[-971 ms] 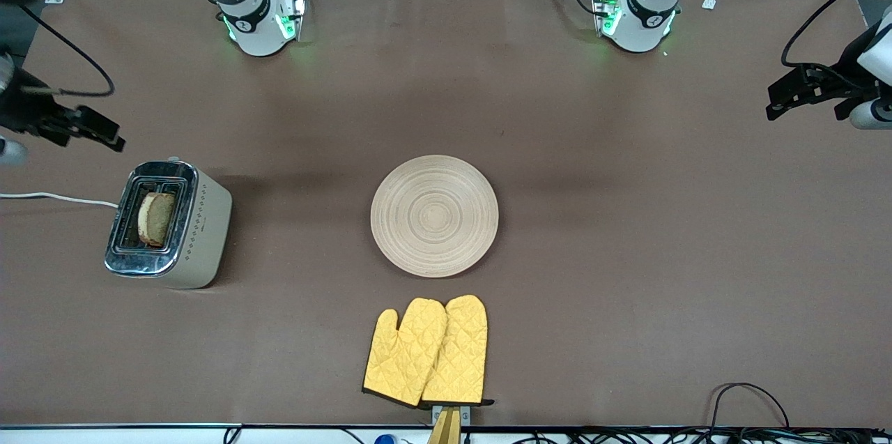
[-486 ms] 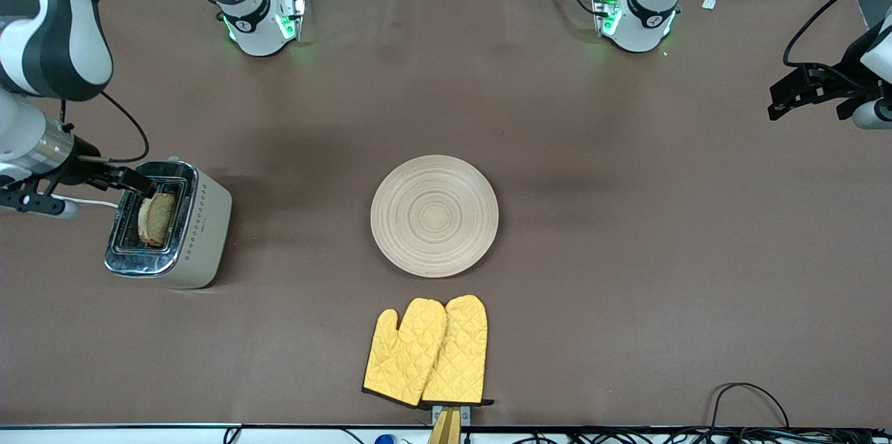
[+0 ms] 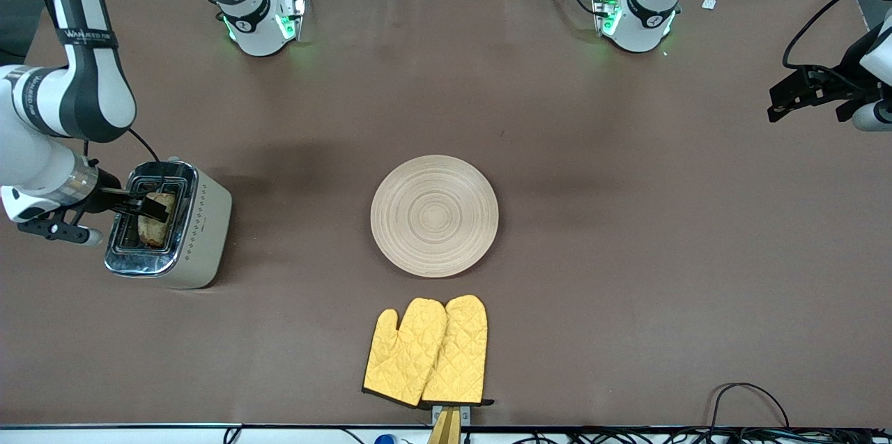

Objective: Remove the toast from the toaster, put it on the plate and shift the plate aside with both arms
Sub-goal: 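Reach the right gripper down to the toast in the toaster, then grasp the toast slice with the right gripper and lift it out, then carry the toast with the right gripper over the wooden plate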

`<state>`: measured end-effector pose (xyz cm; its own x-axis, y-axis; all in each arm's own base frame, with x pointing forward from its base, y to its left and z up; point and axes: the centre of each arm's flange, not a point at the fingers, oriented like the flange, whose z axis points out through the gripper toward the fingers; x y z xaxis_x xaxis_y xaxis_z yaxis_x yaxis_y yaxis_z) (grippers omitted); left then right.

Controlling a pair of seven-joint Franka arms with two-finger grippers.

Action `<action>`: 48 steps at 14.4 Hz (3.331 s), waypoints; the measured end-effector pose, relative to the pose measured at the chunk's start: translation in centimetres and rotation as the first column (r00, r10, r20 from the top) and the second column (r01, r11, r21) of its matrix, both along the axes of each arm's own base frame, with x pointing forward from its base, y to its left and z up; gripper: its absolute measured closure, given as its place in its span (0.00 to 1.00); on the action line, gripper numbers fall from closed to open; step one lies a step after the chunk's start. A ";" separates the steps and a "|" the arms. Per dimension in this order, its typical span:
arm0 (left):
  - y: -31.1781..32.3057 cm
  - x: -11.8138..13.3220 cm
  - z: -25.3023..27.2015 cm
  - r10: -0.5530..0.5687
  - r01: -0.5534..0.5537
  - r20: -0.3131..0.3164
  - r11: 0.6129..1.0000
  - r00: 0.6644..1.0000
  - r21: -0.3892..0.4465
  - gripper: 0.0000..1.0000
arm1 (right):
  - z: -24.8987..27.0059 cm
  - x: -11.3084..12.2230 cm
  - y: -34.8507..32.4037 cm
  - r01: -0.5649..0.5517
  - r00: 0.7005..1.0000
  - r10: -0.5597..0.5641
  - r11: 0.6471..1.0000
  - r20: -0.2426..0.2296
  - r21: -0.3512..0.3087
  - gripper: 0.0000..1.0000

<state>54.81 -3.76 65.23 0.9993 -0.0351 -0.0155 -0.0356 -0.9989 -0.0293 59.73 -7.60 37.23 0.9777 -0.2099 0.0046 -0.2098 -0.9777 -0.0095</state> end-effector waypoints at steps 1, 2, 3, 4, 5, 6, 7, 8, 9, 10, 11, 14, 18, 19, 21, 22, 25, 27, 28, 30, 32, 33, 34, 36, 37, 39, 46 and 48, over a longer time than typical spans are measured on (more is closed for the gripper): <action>0.0 0.0 0.0 0.000 0.000 0.000 1.000 1.000 0.000 0.00 | -0.1 0.0 0.0 -0.001 1.000 0.001 1.000 -0.002 0.000 0.20; -0.1 0.0 0.0 -0.001 0.001 0.001 1.000 1.000 0.000 0.00 | -0.1 0.0 0.1 -0.001 1.000 0.001 1.000 -0.002 0.000 0.30; -0.1 0.0 0.0 -0.002 0.002 0.001 1.000 1.000 0.000 0.00 | -0.1 0.1 0.1 -0.002 1.000 0.002 1.000 -0.001 0.000 0.41; -0.1 0.0 0.0 -0.002 0.002 0.001 1.000 1.000 0.000 0.00 | 0.0 0.1 0.2 -0.003 1.000 0.003 1.000 0.000 0.001 0.53; -0.1 0.0 0.0 -0.002 0.002 0.001 1.000 1.000 0.000 0.00 | 0.0 0.1 0.2 -0.004 1.000 0.004 1.000 0.001 0.001 0.63; -0.1 0.0 0.0 -0.002 0.002 0.002 1.000 1.000 0.000 0.00 | 0.1 0.2 0.2 -0.004 1.000 0.004 1.000 0.001 0.001 0.73; -0.1 0.0 0.0 -0.003 0.003 0.002 1.000 1.000 0.000 0.00 | 0.2 0.2 0.3 -0.005 1.000 0.005 1.000 0.003 0.001 0.84; -0.2 0.0 0.0 -0.003 0.003 0.003 1.000 1.000 0.000 0.00 | 0.3 0.3 0.3 -0.006 1.000 0.006 1.000 0.006 0.001 0.90; -0.3 0.0 0.0 -0.005 0.005 0.003 1.000 1.000 0.000 0.00 | 0.6 0.4 0.3 -0.006 1.000 0.006 1.000 0.009 0.001 0.92; -0.3 0.0 0.0 -0.006 0.006 0.003 1.000 1.000 0.000 0.00 | 0.9 0.5 0.4 -0.007 1.000 0.007 1.000 0.009 0.001 0.92; -0.3 0.0 0.0 -0.006 0.006 0.003 1.000 1.000 0.000 0.00 | 1.5 0.7 0.4 -0.007 1.000 0.007 1.000 0.000 0.002 0.92; -0.3 0.1 0.0 -0.006 0.006 0.003 1.000 1.000 0.000 0.00 | 6.1 1.0 0.7 -0.015 0.998 0.016 1.000 -0.068 0.015 0.92; -0.3 0.1 0.0 -0.005 0.005 0.004 1.000 1.000 0.000 0.00 | 14.7 0.7 4.9 -0.056 0.995 0.058 0.998 -0.080 0.028 0.92; -0.3 0.1 0.0 -0.005 0.005 0.004 1.000 1.000 -0.001 0.00 | 15.8 0.7 6.9 -0.052 0.996 0.054 0.998 -0.073 0.028 0.92; -0.2 0.1 0.0 -0.004 0.004 0.004 1.000 1.000 -0.001 0.00 | 16.4 0.5 11.9 -0.063 0.996 0.065 0.998 -0.064 0.024 0.92; -0.2 0.1 0.0 -0.004 0.004 0.004 1.000 1.000 -0.001 0.00 | 16.3 0.4 14.5 -0.081 0.995 0.083 0.996 -0.062 0.024 0.92; -0.2 0.1 0.0 -0.004 0.004 0.004 1.000 1.000 -0.001 0.00 | 15.2 -0.1 20.7 -0.089 0.994 0.096 0.990 -0.059 0.108 0.93; -0.2 0.1 0.0 -0.004 0.004 0.004 1.000 1.000 -0.001 0.00 | 13.6 -0.4 23.8 -0.067 0.996 0.076 0.983 -0.050 0.168 0.93; -0.2 0.1 0.0 -0.004 0.004 0.004 1.000 1.000 -0.001 0.00 | 13.0 -0.9 26.0 -0.072 0.995 0.082 0.981 -0.051 0.178 0.93; -0.2 0.1 -0.1 -0.003 0.003 0.003 1.000 1.000 -0.001 0.00 | 13.1 -3.1 32.6 -0.090 0.994 0.099 0.978 -0.040 0.187 0.93; -0.1 0.1 -0.1 -0.003 0.003 0.003 1.000 1.000 -0.001 0.00 | 13.9 -6.1 39.1 -0.085 0.996 0.089 0.974 -0.009 0.208 0.93; -0.1 0.1 -0.1 -0.003 0.003 0.003 1.000 1.000 -0.001 0.00 | 14.1 -7.4 41.6 -0.071 0.997 0.073 0.970 0.001 0.231 0.93; -0.2 0.2 -0.1 -0.003 0.003 0.002 1.000 1.000 -0.001 0.00 | 13.8 -8.5 43.7 -0.057 0.998 0.055 0.965 0.014 0.258 0.93; -0.2 0.2 -0.2 -0.004 0.004 0.002 1.000 1.000 -0.001 0.00 | 11.8 -10.3 46.8 -0.024 0.998 0.008 0.953 0.055 0.302 0.93; -0.2 0.2 -0.2 -0.005 0.005 0.001 1.000 1.000 -0.001 0.00 | 10.8 -11.1 47.9 -0.004 0.997 -0.021 0.948 0.073 0.320 0.93; -0.5 0.2 -0.2 -0.009 0.009 0.001 1.000 1.000 -0.001 0.00 | 9.9 -12.5 50.1 0.032 0.992 -0.074 0.932 0.104 0.361 0.93; -0.2 0.6 -0.9 -0.004 0.004 -0.011 1.000 1.000 -0.002 0.00 | 2.7 -11.4 53.2 0.048 0.973 -0.137 0.910 0.188 0.412 0.93; -0.1 0.6 -0.9 -0.003 0.003 -0.011 1.000 1.000 -0.002 0.00 | -0.3 -10.9 53.5 0.013 0.970 -0.110 0.916 0.219 0.402 0.93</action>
<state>55.38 -3.89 64.35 0.9989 -0.0383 -0.0267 -0.0390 -0.9989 -0.0272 48.87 45.91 36.93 0.9441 -0.3012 0.1338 -0.2137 -0.8685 -0.4472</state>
